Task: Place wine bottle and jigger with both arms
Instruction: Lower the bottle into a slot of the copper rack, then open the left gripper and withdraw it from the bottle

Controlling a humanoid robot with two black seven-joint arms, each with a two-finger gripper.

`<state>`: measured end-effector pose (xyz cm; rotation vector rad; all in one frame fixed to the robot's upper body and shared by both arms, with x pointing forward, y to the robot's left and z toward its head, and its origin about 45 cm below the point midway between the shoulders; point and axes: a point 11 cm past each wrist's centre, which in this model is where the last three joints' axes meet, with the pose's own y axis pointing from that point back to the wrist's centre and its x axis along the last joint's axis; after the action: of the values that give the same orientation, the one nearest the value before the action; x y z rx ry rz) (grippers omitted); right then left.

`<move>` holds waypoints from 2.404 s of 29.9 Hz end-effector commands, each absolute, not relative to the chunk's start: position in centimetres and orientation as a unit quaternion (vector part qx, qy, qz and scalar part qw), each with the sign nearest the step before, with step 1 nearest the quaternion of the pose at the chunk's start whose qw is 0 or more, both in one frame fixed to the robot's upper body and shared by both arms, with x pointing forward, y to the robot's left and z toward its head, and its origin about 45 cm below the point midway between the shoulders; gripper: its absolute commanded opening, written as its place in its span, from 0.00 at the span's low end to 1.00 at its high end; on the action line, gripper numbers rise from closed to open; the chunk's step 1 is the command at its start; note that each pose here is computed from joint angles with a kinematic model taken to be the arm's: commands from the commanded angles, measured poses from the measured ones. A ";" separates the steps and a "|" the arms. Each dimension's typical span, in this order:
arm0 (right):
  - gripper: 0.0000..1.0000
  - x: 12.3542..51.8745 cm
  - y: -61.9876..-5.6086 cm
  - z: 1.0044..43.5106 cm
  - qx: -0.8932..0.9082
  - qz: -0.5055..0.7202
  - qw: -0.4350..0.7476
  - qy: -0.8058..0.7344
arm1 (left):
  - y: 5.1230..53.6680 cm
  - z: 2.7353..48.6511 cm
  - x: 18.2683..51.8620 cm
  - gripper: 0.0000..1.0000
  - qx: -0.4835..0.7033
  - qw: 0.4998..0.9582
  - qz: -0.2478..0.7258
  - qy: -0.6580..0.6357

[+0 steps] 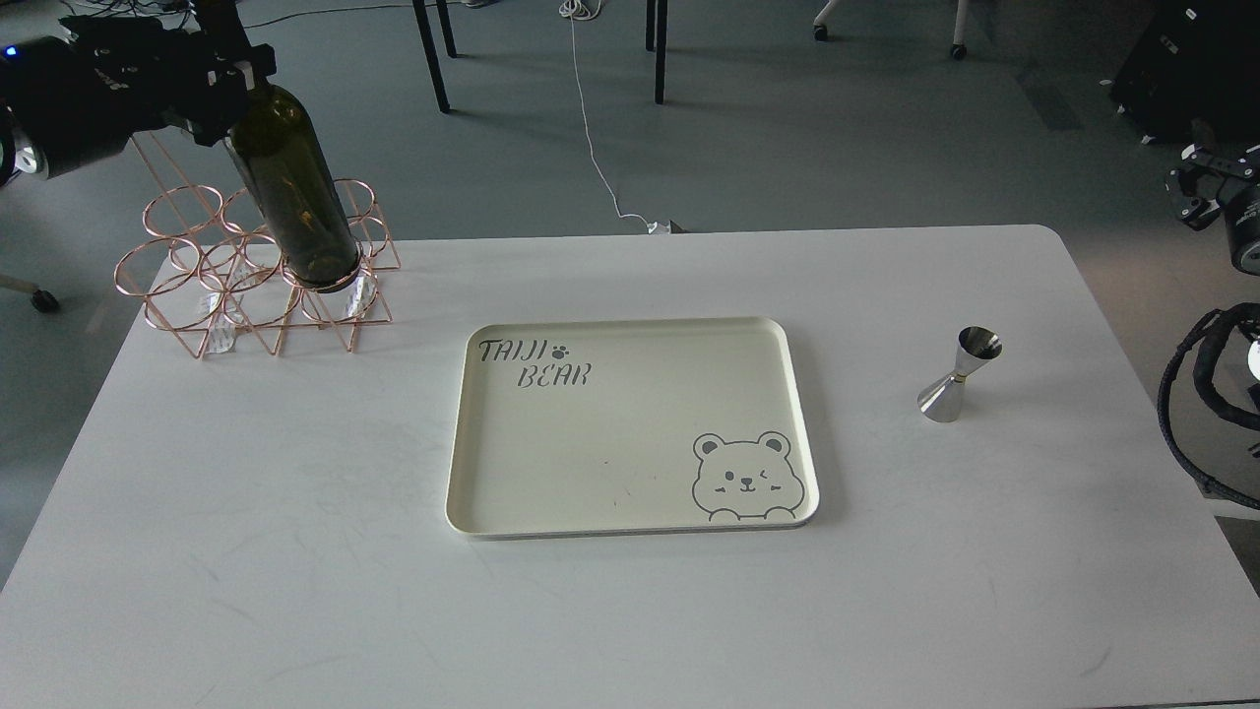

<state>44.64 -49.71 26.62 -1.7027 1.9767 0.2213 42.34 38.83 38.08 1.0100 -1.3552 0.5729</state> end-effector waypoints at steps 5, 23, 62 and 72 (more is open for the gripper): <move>1.00 44.6 -49.7 26.6 -0.628 0.082 0.259 0.729 | 38.7 36.8 42.2 0.26 0.441 0.628 0.243 -0.593; 1.00 44.5 -49.8 26.4 -0.628 0.083 0.257 0.730 | 38.6 35.2 43.7 0.66 0.444 0.630 0.256 -0.583; 1.00 44.6 -49.7 26.6 -0.628 0.082 0.259 0.729 | 39.7 40.3 45.7 0.92 0.349 0.630 0.409 -0.560; 1.00 44.8 -49.7 27.1 -0.626 0.080 0.268 0.728 | 46.7 45.0 45.2 0.97 0.141 0.651 0.653 -0.361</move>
<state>44.81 -49.73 27.10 -1.6883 1.9639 0.2156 45.43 44.25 44.38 0.4511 -0.9649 1.3439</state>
